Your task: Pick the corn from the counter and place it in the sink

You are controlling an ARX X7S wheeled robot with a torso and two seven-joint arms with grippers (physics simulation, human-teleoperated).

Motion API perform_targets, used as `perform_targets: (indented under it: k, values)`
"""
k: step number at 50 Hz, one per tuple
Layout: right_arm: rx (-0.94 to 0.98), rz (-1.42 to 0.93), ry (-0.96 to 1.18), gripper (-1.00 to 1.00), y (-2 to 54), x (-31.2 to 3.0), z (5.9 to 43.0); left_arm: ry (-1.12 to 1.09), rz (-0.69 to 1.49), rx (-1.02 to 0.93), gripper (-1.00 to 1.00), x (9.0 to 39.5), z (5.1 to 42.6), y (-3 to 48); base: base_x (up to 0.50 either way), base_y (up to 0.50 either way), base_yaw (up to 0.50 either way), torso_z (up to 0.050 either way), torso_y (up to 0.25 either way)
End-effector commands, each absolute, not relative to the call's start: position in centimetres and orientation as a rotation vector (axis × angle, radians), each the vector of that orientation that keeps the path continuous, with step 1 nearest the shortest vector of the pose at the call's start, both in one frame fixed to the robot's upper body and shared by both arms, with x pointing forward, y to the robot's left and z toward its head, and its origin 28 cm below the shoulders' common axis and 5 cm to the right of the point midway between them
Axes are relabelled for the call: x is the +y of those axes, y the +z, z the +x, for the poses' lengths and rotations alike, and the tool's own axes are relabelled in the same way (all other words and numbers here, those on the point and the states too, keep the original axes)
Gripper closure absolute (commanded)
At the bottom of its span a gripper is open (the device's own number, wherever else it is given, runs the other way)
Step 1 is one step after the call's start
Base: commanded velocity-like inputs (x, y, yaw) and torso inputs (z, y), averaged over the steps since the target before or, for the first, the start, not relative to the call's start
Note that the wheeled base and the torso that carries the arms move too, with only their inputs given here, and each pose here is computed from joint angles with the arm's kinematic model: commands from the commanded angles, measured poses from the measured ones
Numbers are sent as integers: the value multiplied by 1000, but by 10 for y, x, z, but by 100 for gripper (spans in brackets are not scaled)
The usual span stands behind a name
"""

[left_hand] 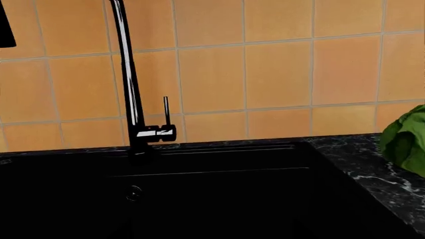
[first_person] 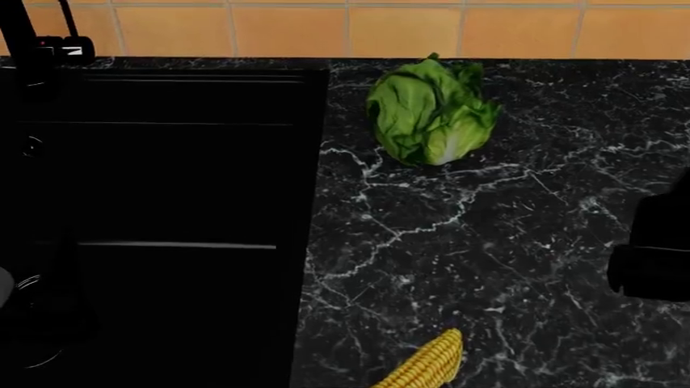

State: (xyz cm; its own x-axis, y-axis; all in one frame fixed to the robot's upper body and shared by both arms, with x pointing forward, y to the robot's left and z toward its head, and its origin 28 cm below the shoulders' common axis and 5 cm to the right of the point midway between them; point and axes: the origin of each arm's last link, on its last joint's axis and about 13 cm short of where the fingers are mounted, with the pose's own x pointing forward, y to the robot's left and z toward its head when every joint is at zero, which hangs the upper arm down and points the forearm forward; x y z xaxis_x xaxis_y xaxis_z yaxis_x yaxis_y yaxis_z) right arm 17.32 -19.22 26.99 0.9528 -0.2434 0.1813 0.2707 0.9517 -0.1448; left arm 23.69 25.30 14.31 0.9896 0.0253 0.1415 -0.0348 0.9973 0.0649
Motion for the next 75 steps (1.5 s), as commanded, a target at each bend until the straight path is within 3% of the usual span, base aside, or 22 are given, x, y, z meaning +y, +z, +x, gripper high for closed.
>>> perform_targets:
  k: [1, 16, 39, 52, 75]
  values:
    - [-156, -175, -269, -100, 270, -192, 172, 29, 70, -140, -100, 253, 237, 144, 0, 180, 0, 0, 0]
    - [-177, -151, -264, -100, 271, -193, 173, -144, 106, -100, -100, 236, 241, 154, 0, 5, 0, 0, 0]
    - [-163, -130, -241, -100, 262, -196, 181, -657, 157, -42, -100, 155, 214, 210, 0, 0, 0, 0, 0]
    - [-153, -127, -244, -100, 259, -197, 182, -766, 165, -35, -100, 123, 202, 221, 0, 0, 0, 0, 0]
    - [-142, -117, -229, -100, 256, -193, 186, -763, 209, 153, -100, 103, 219, 205, 0, 0, 0, 0, 0]
